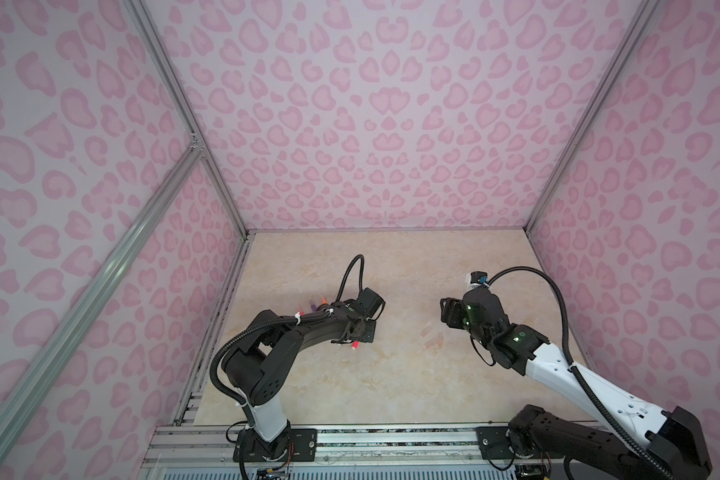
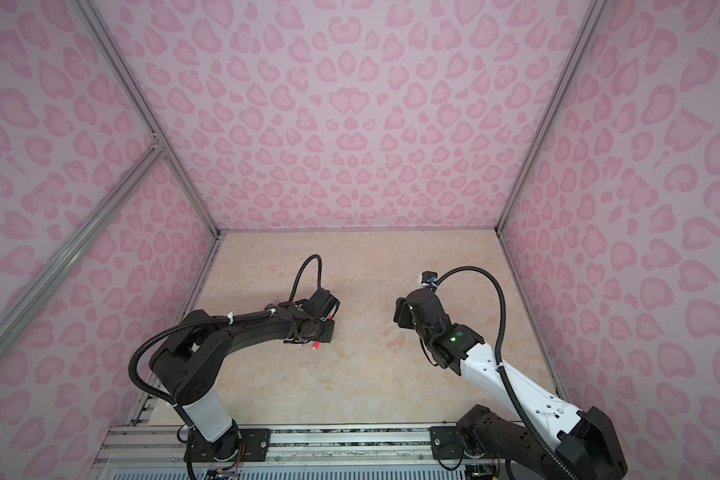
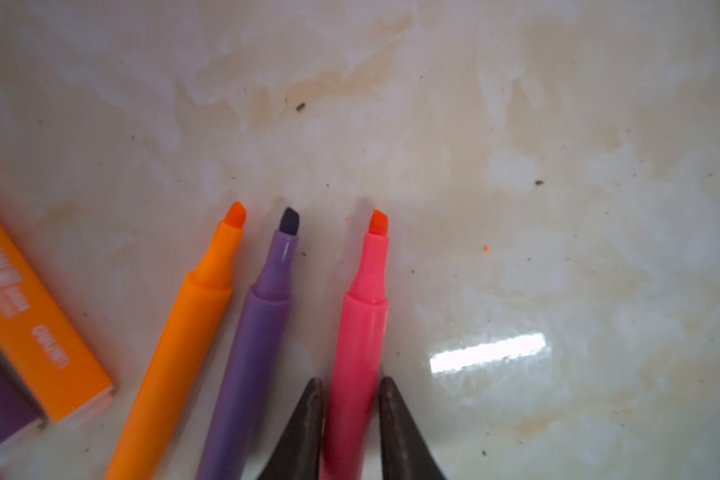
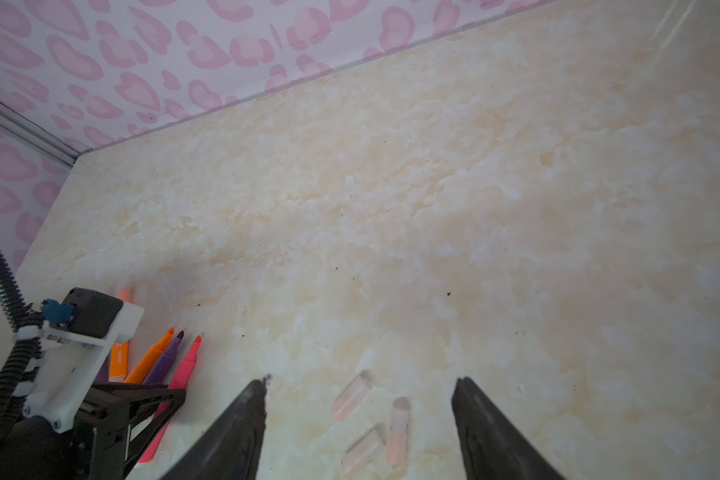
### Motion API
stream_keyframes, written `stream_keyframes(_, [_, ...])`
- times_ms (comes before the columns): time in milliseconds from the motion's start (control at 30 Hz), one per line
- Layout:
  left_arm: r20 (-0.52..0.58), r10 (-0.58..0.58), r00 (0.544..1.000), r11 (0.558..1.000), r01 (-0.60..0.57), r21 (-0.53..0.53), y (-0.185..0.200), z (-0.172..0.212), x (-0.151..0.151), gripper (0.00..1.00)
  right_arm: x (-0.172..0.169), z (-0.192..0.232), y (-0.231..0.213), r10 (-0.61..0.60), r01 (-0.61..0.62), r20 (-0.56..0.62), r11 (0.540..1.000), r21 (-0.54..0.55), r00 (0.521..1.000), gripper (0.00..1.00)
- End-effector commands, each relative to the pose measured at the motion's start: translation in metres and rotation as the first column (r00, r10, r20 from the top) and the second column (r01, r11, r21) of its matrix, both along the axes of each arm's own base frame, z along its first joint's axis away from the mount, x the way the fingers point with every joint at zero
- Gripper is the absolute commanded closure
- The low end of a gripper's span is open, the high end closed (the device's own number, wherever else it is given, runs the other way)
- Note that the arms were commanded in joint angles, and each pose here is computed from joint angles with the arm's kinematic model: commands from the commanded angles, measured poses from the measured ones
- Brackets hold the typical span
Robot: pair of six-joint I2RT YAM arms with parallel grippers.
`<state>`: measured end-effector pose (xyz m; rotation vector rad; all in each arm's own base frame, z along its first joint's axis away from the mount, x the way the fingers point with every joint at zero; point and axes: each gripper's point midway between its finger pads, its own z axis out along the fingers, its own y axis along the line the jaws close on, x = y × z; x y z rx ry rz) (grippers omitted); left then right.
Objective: Insert the pens into the pen caps
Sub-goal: 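Close the left gripper around the uncapped pink marker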
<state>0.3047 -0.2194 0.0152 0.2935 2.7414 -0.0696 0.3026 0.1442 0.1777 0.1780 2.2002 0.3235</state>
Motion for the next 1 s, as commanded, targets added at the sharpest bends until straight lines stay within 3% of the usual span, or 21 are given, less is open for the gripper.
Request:
stream_keyframes(0, [-0.069,-0.018,0.997,1.000,0.017,-0.014,-0.005,-0.010,-0.009,0.75,0.003,-0.003,0.004,0.020,-0.020,-0.014,1.000,-0.021,1.000,0.28])
stream_keyframes(100, [-0.075,-0.023,0.997,0.999,0.021,-0.028,-0.007,-0.010,-0.010,0.77,0.006,-0.007,0.004,0.016,-0.018,-0.031,0.999,-0.038,0.999,0.28])
stream_keyframes(267, [-0.081,-0.031,0.996,0.998,0.027,-0.052,-0.012,-0.010,-0.012,0.97,0.008,-0.010,0.009,0.022,-0.023,-0.050,0.999,-0.027,0.999,0.28])
stream_keyframes(733, [-0.008,-0.034,0.999,0.987,0.033,-0.154,-0.022,0.013,-0.015,0.97,0.005,-0.023,-0.006,-0.069,0.065,-0.079,0.997,-0.044,0.994,0.32])
stream_keyframes(967, [0.048,-0.051,0.998,0.978,0.059,-0.199,-0.026,0.028,-0.015,0.97,-0.006,-0.080,-0.011,-0.115,0.116,-0.135,0.993,-0.004,0.984,0.39])
